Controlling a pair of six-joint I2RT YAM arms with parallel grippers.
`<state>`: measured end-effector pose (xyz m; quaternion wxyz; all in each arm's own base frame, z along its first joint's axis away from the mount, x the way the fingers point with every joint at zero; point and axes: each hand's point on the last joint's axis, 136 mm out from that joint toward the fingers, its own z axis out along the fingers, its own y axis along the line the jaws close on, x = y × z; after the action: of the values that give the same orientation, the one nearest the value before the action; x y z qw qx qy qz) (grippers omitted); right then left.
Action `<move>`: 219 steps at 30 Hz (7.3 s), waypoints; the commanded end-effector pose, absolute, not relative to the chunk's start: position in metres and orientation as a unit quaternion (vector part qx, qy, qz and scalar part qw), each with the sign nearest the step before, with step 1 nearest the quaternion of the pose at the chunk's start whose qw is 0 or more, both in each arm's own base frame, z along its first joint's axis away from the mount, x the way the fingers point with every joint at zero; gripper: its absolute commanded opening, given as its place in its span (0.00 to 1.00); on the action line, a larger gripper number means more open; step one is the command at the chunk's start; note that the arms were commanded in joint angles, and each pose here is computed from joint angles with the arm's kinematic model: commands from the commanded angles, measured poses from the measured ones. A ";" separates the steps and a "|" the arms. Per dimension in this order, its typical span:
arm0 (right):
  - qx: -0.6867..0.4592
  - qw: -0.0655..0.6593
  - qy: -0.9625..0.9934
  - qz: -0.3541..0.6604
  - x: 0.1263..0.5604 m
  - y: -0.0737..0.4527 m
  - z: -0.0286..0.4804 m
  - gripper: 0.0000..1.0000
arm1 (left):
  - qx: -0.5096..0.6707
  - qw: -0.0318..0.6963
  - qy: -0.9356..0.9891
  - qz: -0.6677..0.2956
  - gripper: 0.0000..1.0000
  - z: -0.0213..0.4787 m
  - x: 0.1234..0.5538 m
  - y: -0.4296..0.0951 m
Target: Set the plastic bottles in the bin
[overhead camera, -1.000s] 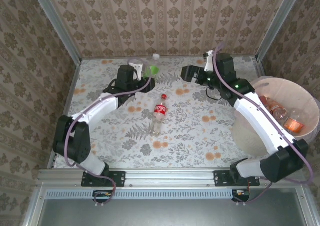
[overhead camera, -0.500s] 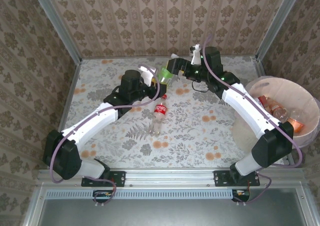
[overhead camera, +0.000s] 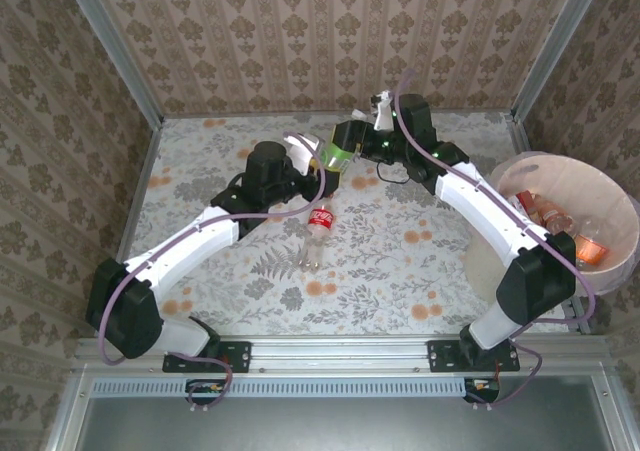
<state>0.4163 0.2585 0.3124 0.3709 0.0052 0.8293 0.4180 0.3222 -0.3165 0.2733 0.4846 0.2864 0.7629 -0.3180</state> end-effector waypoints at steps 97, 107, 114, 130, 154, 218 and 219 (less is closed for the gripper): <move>0.094 0.604 0.787 0.079 0.280 -0.022 0.433 1.00 | 0.122 0.155 0.969 -0.151 1.00 0.080 0.282 -0.253; 0.007 0.576 0.808 0.121 0.305 0.056 0.414 1.00 | 0.183 0.156 0.967 -0.080 1.00 0.072 0.267 -0.258; -0.037 0.570 0.807 0.149 0.325 0.107 0.404 1.00 | 0.230 0.134 0.961 -0.070 1.00 0.057 0.252 -0.272; -0.037 0.578 0.807 0.111 0.332 0.110 0.403 1.00 | 0.234 0.088 0.968 -0.033 0.62 0.021 0.250 -0.266; -0.019 0.577 0.797 0.177 0.337 0.131 0.393 1.00 | 0.208 0.279 0.898 -0.267 0.45 0.150 0.292 -0.294; -0.132 0.448 0.739 0.485 0.397 0.306 0.379 0.53 | 0.274 0.393 0.679 -0.557 0.55 0.317 0.285 -0.320; -0.125 0.455 0.743 0.475 0.398 0.302 0.379 0.53 | 0.271 0.391 0.679 -0.558 0.68 0.318 0.285 -0.320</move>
<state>0.3999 0.3166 0.3640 0.4188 -0.1357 0.7490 0.4952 0.2962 -0.3162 0.3011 0.3839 0.2470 0.7058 -0.5417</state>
